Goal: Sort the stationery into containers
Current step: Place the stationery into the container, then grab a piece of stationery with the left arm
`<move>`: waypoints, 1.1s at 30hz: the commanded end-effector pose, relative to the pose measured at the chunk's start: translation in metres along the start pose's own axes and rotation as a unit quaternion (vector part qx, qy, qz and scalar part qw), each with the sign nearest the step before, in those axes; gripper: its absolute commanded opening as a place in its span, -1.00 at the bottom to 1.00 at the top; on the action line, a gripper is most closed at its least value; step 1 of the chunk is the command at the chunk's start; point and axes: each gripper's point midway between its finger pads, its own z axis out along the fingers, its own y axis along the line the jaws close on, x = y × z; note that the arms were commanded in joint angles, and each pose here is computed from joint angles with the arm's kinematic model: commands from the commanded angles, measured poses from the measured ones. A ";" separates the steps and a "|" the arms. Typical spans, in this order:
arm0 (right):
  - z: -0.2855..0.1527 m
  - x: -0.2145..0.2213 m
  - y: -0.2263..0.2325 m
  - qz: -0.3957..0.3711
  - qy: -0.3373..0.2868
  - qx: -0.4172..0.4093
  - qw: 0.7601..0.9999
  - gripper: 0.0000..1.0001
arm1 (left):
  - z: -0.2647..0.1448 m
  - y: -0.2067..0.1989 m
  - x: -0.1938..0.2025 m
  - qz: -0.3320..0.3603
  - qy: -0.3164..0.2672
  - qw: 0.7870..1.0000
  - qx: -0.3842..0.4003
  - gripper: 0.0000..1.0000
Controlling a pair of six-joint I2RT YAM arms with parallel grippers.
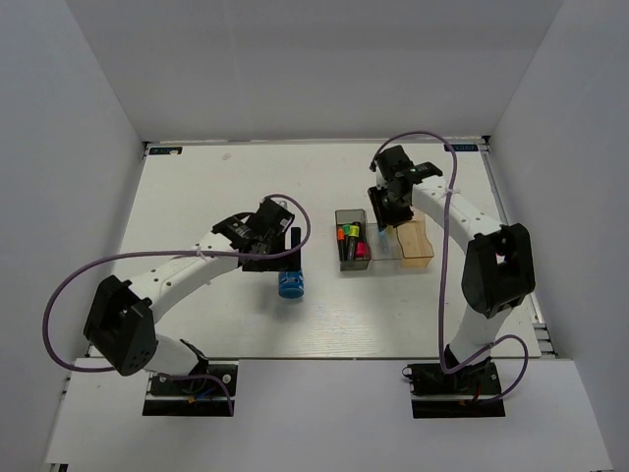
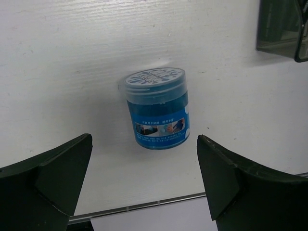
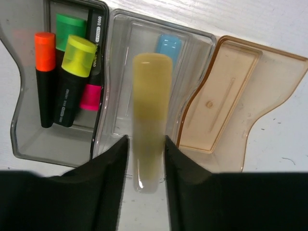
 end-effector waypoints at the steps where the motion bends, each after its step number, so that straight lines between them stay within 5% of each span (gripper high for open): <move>1: -0.003 -0.002 0.010 0.009 0.001 -0.027 1.000 0.01 | 0.002 -0.003 -0.014 0.020 -0.017 1.000 -0.007 1.00; 3: -0.004 0.001 0.014 0.008 0.009 -0.038 0.999 0.58 | 0.009 -0.003 -0.012 0.024 -0.008 1.000 -0.014 1.00; 7: -0.015 0.004 0.023 0.000 0.007 -0.073 0.997 0.76 | 0.011 -0.001 -0.015 0.026 0.019 0.999 -0.043 1.00; 16: -0.048 0.014 0.030 -0.017 -0.072 -0.110 0.991 0.76 | 0.006 -0.010 -0.022 0.014 0.048 0.996 -0.069 1.00; 33: -0.062 0.038 0.006 0.029 -0.093 -0.102 0.990 0.78 | 0.036 -0.017 0.029 -0.039 0.112 0.978 -0.170 1.00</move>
